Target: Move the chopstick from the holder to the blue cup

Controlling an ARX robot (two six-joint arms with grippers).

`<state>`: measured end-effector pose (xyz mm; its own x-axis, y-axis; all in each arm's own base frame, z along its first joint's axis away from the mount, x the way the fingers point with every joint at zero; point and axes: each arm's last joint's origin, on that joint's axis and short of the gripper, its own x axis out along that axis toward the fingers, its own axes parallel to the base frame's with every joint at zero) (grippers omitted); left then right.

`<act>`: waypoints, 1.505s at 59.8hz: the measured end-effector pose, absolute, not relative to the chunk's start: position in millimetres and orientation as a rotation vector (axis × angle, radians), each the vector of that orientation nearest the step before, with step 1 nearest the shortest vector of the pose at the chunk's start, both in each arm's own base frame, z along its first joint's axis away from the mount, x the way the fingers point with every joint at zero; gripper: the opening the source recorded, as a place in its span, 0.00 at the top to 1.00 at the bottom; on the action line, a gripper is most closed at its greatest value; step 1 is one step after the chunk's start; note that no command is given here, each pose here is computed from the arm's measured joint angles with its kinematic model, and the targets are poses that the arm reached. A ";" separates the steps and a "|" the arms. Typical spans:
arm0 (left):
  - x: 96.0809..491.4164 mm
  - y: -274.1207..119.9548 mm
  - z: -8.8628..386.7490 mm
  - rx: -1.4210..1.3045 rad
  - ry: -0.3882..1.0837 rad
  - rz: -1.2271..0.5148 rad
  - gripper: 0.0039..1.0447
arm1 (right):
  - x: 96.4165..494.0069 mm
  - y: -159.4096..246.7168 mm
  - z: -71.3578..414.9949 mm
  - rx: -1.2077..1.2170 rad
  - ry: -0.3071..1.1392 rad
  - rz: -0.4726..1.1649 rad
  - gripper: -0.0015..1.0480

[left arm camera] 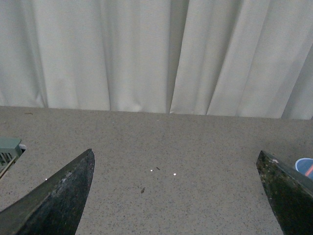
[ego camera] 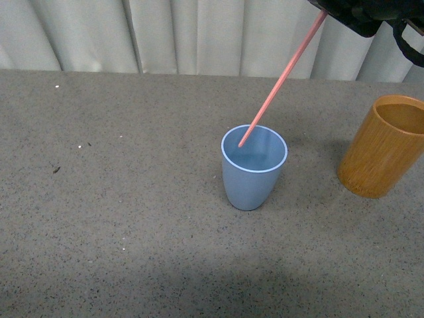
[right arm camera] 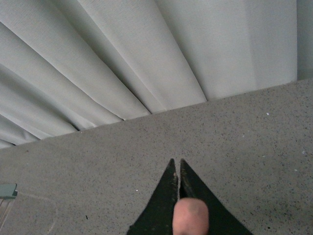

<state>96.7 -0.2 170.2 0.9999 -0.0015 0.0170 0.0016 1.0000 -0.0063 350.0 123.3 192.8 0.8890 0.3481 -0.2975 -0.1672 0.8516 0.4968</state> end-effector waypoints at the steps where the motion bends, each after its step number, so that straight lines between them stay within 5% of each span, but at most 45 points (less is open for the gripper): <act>1: 96.7 -0.2 170.2 -0.006 -0.017 -0.002 0.06 | 349.9 123.7 192.9 0.481 0.391 0.284 0.88; 16: 96.7 -0.2 170.2 -0.006 -0.017 -0.002 0.06 | 329.5 105.9 203.8 0.464 0.352 0.225 0.40; 24: 96.7 -0.2 170.2 -0.007 -0.017 -0.002 0.06 | 281.2 60.2 212.6 0.205 0.028 0.049 0.61; 37: 96.7 -0.2 170.2 -0.006 -0.017 -0.002 0.06 | 158.7 -0.2 167.5 0.031 0.105 -0.018 0.98; 42: 96.7 -0.2 170.2 -0.006 -0.017 -0.002 0.06 | 121.6 0.3 152.1 0.013 0.162 0.001 0.99; 49: 96.6 -0.1 170.3 -0.006 -0.018 0.000 0.06 | 100.9 0.1 162.8 0.007 0.033 0.002 0.99; 71: 96.6 -0.2 170.3 -0.006 -0.018 -0.002 0.06 | 97.7 0.1 165.3 0.004 -0.002 0.002 0.99; 90: 96.6 -0.2 170.3 -0.005 -0.018 -0.002 0.06 | 97.7 0.1 165.3 0.003 -0.002 0.002 0.49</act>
